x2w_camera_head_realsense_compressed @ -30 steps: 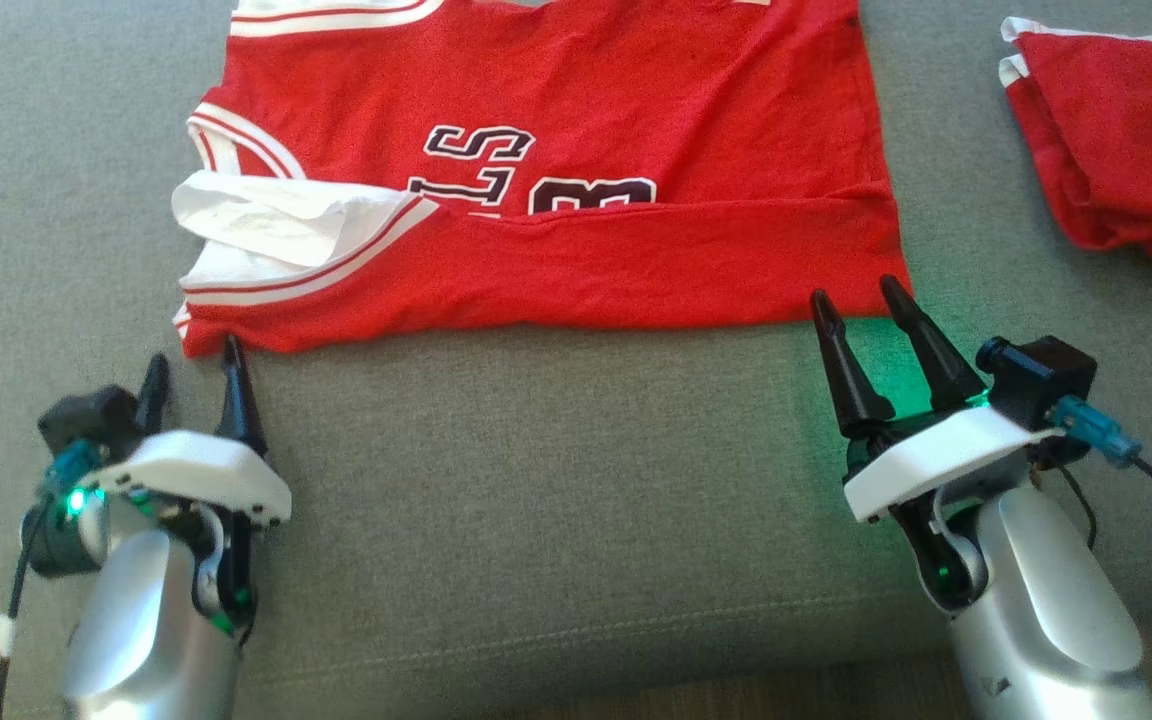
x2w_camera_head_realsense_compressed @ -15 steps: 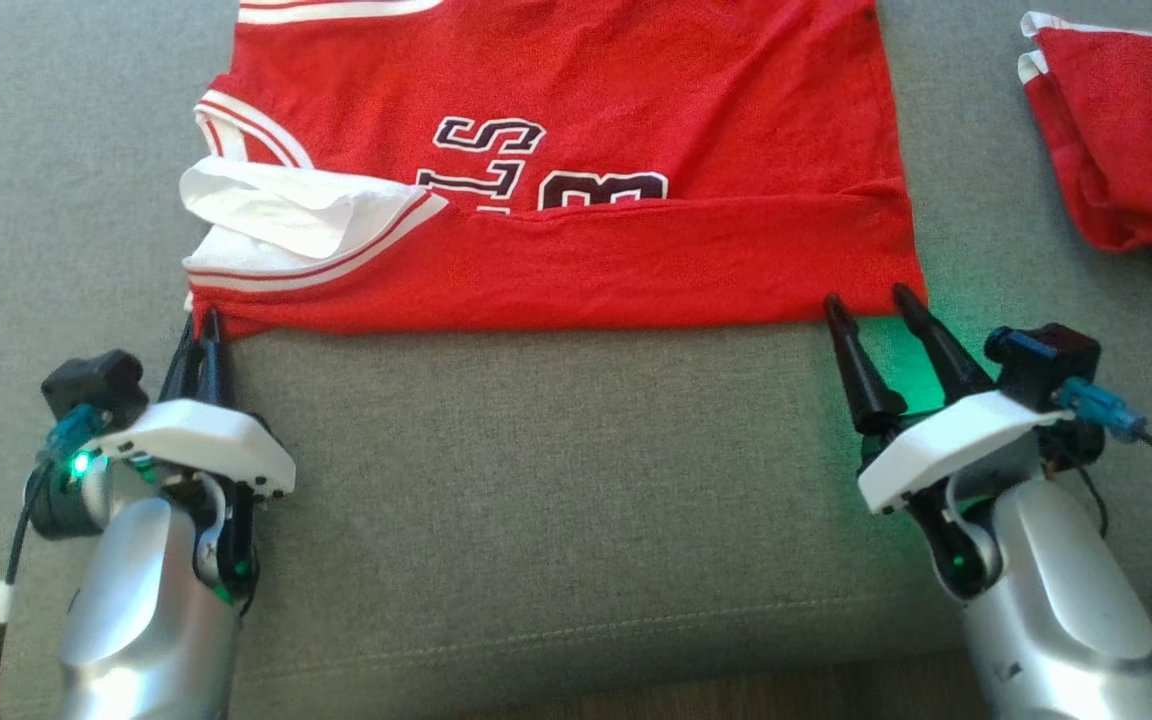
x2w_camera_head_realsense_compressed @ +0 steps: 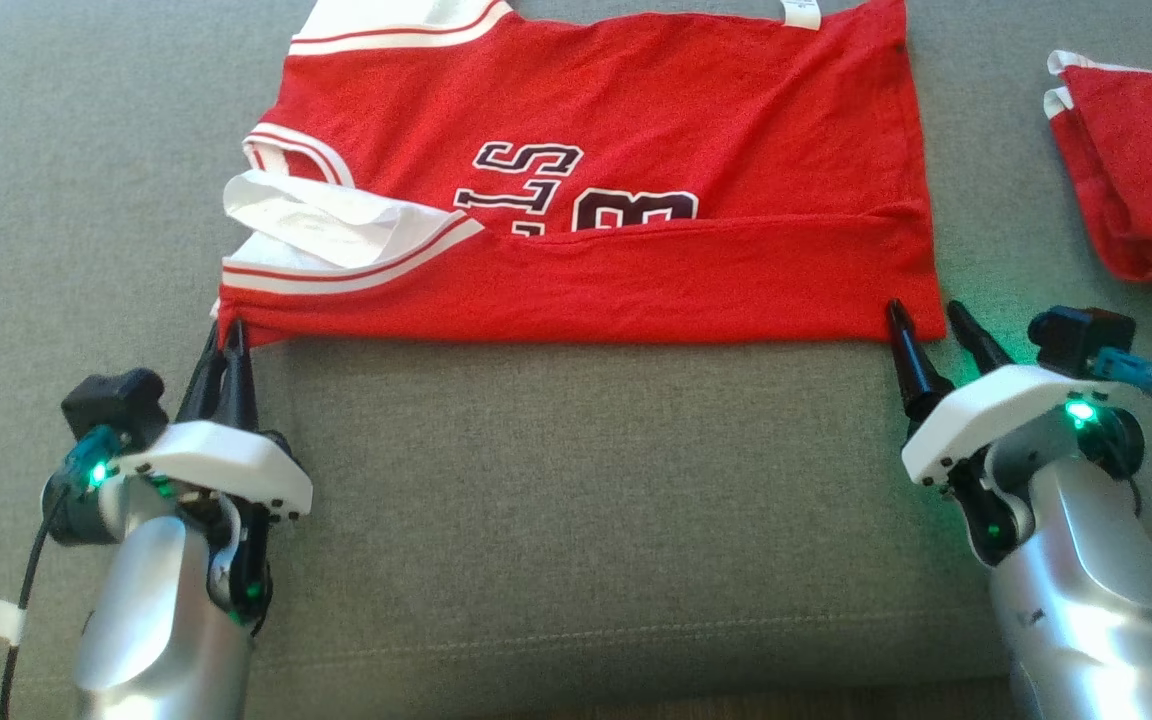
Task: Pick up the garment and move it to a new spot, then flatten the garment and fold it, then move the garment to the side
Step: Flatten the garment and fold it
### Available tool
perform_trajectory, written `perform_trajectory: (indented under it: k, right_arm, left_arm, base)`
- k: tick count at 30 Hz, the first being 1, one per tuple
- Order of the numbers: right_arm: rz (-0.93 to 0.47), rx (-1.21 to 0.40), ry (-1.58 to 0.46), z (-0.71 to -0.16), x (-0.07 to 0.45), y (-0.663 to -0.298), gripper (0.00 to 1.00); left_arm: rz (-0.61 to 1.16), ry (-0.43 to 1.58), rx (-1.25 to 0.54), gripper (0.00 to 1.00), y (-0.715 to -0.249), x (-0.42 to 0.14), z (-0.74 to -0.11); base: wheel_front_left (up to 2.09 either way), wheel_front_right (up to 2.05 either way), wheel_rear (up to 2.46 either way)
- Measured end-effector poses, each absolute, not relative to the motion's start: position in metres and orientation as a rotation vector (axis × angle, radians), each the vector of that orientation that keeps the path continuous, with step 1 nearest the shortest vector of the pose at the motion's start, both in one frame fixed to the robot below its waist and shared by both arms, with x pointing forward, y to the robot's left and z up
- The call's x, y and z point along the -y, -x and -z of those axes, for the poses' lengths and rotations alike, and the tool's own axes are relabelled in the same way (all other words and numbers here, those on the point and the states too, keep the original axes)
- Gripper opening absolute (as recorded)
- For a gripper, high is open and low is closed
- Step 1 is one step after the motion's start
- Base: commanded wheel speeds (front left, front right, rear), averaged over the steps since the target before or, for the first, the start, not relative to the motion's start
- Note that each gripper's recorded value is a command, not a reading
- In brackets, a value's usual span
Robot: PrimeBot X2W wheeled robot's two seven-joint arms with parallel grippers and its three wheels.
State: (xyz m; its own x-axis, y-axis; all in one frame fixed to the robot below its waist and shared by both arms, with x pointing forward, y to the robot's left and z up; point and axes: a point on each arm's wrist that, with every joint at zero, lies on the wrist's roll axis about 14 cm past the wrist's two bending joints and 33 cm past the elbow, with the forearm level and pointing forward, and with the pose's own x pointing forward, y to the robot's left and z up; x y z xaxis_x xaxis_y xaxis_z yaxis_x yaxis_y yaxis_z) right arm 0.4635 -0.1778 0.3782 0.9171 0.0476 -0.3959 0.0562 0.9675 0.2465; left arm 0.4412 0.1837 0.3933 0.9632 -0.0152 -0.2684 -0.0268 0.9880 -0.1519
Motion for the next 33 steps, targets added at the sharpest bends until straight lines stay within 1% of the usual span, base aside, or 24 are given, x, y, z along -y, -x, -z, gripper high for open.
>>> perform_trajectory:
  k: [1, 8, 13, 17, 25, 33]
  right_arm:
    - [0.000, -0.420, -0.264, -0.377, 0.175, -0.464, 0.00]
    - [-0.002, -0.427, -0.248, -0.377, 0.175, -0.466, 0.00]
    - [0.006, -0.406, -0.213, -0.386, 0.183, -0.466, 0.00]
    - [0.026, -0.414, -0.211, -0.392, 0.193, -0.459, 0.00]
    - [0.030, -0.483, -0.230, -0.394, 0.206, -0.424, 0.00]
    - [0.064, -0.569, -0.247, -0.396, 0.225, -0.375, 0.00]
  left_arm:
    - [-0.002, 0.157, -0.267, 0.00, -0.441, -0.183, -0.395]
    - [0.025, 0.164, -0.244, 0.00, -0.439, -0.176, -0.402]
    - [0.052, 0.167, -0.242, 0.00, -0.428, -0.169, -0.402]
    - [0.074, 0.166, -0.229, 0.00, -0.414, -0.164, -0.405]
    - [0.104, 0.160, -0.233, 0.00, -0.375, -0.159, -0.407]
    - [0.126, 0.153, -0.347, 0.00, -0.335, -0.153, -0.389]
  base:
    - [0.00, 0.00, 0.00]
    - [0.00, 0.00, 0.00]
    - [0.00, 0.00, 0.00]
    - [0.00, 0.00, 0.00]
    - [0.00, 0.00, 0.00]
    - [0.00, 0.00, 0.00]
